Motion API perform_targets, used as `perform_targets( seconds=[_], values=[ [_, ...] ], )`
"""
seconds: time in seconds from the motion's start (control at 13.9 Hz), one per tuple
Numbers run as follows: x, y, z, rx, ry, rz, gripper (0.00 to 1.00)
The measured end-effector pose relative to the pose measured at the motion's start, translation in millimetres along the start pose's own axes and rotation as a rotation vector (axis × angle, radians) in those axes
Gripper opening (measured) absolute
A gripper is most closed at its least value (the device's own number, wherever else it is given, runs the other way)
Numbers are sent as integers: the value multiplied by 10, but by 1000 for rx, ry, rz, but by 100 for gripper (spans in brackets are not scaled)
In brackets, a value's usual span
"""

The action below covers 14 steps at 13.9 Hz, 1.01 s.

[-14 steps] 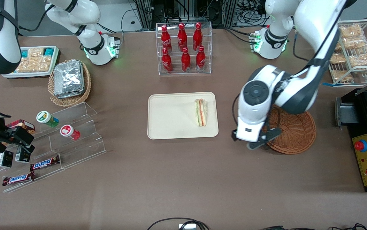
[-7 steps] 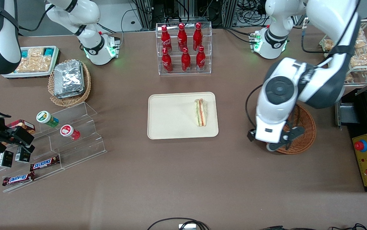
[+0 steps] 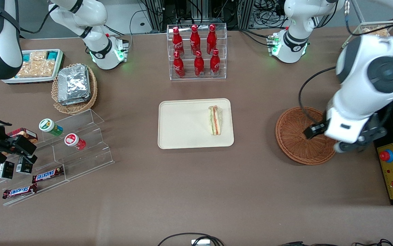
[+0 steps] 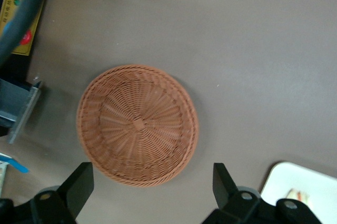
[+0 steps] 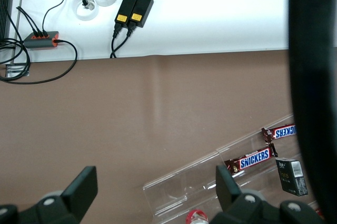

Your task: Place sandwich from basket to tray

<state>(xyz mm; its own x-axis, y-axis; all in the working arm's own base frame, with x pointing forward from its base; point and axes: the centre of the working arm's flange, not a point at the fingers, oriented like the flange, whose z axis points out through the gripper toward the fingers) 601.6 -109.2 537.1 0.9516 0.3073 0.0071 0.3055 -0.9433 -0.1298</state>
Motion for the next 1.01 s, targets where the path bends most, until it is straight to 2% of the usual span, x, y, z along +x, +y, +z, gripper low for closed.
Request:
perform_targets(
  seconds=[0.65, 1.01],
  values=[
    [-202, -1053, -528, -56, -98, 245, 100],
    [-283, -1063, -629, -74, -90, 376, 100]
  ],
)
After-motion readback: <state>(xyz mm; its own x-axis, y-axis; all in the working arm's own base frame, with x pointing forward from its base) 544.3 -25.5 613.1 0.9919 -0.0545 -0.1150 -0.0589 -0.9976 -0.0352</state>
